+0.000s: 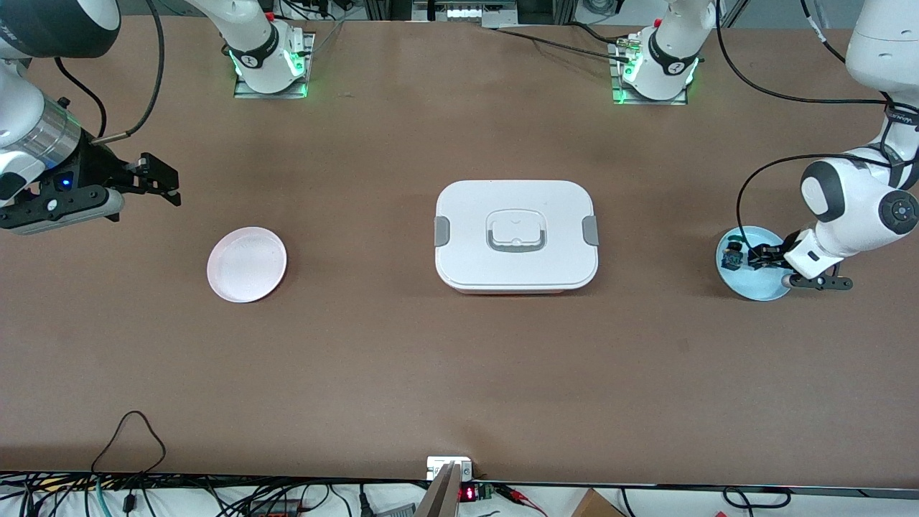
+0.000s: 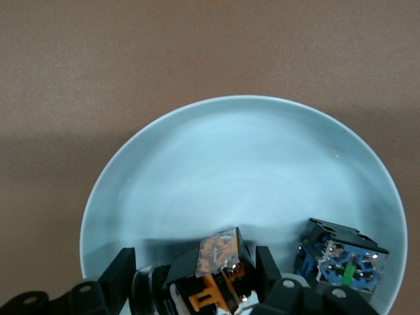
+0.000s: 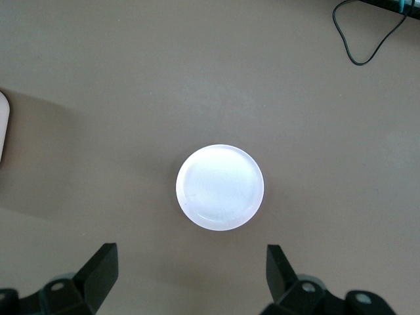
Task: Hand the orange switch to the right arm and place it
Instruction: 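Close the left gripper on the orange switch and lift it, then carry the orange switch over the box while the right gripper approaches, then grasp the orange switch with the right gripper from the left gripper, then open the left gripper and withdraw it while the right gripper retracts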
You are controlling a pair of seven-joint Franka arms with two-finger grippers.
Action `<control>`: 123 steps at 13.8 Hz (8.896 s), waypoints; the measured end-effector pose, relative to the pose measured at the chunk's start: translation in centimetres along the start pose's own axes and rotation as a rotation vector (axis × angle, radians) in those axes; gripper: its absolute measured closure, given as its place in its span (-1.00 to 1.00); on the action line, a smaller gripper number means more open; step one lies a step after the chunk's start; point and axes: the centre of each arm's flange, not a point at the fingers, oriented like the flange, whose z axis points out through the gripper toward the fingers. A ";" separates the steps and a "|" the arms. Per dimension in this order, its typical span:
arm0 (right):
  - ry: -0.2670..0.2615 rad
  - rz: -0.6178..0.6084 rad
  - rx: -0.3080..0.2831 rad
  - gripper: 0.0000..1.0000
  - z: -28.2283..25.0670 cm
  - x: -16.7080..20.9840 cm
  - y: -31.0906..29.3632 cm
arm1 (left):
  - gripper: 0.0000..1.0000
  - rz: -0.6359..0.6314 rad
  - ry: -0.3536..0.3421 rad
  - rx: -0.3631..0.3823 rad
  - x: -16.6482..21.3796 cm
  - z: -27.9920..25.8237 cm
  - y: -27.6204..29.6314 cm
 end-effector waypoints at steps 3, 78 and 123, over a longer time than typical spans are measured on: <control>-0.008 0.005 0.001 -1.00 0.2 -0.1 0.3 | -0.56 0.026 0.005 -0.006 0.7 -2.7 1.1; 0.074 0.706 1.468 -1.00 18.2 -4.4 -37.4 | -0.56 1.241 0.962 -1.477 2.2 -19.6 49.5; 0.120 0.495 1.422 0.32 15.7 1.9 -26.3 | -1.00 1.177 1.028 -1.416 4.0 -19.1 44.7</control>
